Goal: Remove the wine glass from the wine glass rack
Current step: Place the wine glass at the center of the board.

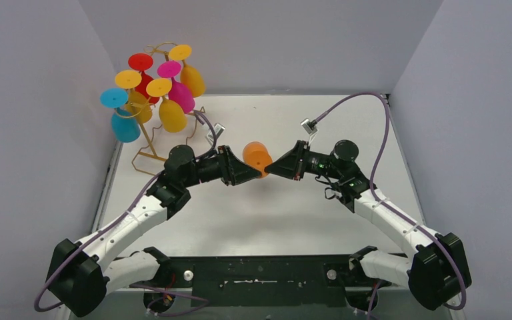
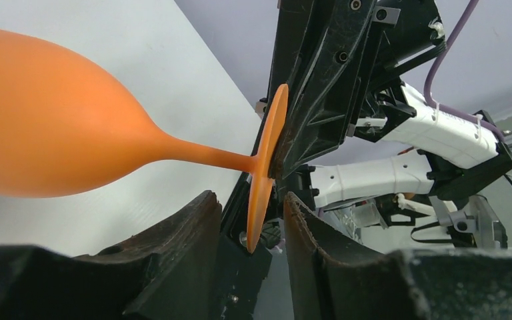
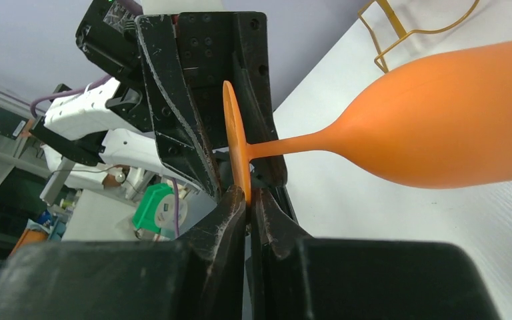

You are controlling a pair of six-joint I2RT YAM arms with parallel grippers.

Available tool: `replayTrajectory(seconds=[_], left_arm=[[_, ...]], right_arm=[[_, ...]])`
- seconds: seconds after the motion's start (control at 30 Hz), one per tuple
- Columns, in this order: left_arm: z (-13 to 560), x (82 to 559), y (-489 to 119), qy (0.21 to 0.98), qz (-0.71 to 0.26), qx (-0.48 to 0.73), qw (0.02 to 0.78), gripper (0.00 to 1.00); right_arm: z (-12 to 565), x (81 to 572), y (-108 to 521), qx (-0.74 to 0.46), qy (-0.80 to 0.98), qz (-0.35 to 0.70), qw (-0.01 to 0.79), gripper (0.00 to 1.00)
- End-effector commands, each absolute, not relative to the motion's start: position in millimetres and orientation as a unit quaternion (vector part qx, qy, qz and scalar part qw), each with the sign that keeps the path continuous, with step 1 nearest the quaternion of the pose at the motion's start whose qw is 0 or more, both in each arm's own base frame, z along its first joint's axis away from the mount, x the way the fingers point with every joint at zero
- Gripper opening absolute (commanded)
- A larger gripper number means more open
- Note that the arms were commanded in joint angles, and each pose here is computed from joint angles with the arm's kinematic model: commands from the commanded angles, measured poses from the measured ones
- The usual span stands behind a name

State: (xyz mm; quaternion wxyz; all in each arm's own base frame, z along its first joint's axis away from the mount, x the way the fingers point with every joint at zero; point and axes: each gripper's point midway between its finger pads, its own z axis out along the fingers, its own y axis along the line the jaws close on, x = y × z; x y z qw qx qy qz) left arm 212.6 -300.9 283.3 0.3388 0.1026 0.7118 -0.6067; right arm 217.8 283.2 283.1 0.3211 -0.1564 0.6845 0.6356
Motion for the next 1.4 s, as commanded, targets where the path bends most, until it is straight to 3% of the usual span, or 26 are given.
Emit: replayTrajectory(seconds=[0.0, 0.17, 0.27, 0.47, 0.57, 0.63, 0.67, 0.87, 1.1, 1.37], left_arm=[[314.8, 200.3, -308.6, 0.666, -0.642, 0.152, 0.347, 0.38], [321.2, 197.4, -305.6, 0.658, -0.638, 0.165, 0.363, 0.22], [317.0, 196.0, -304.4, 0.663, -0.631, 0.169, 0.366, 0.01], [306.6, 181.5, -307.1, 0.657, -0.598, 0.222, 0.402, 0.0], [289.5, 176.8, -310.0, 0.67, -0.544, 0.261, 0.432, 0.0], [276.4, 176.2, -310.5, 0.682, -0.501, 0.28, 0.453, 0.0], [271.4, 176.9, -310.3, 0.687, -0.481, 0.288, 0.462, 0.0], [244.2, 166.3, -307.0, 0.665, -0.422, 0.368, 0.495, 0.0], [238.1, 159.9, -295.4, 0.615, -0.385, 0.431, 0.537, 0.0], [228.3, 146.8, -293.4, 0.565, -0.374, 0.495, 0.544, 0.0]], right_arm=[[306.4, 208.5, 282.0, -0.225, 0.632, 0.636, 0.382, 0.0], [304.0, 203.9, 281.1, -0.258, 0.622, 0.626, 0.392, 0.0], [304.4, 200.1, 281.5, -0.271, 0.613, 0.63, 0.393, 0.0], [307.1, 198.4, 281.3, -0.275, 0.608, 0.632, 0.394, 0.03], [305.0, 200.0, 280.8, -0.268, 0.618, 0.629, 0.39, 0.25], [302.0, 204.3, 279.7, -0.261, 0.632, 0.62, 0.384, 0.54], [300.5, 208.3, 278.3, -0.254, 0.643, 0.614, 0.382, 0.61], [315.6, 228.1, 251.7, -0.201, 0.661, 0.59, 0.418, 0.76], [302.3, 252.4, 226.5, -0.133, 0.715, 0.532, 0.434, 0.81], [297.5, 253.8, 229.4, -0.133, 0.713, 0.539, 0.428, 0.83]])
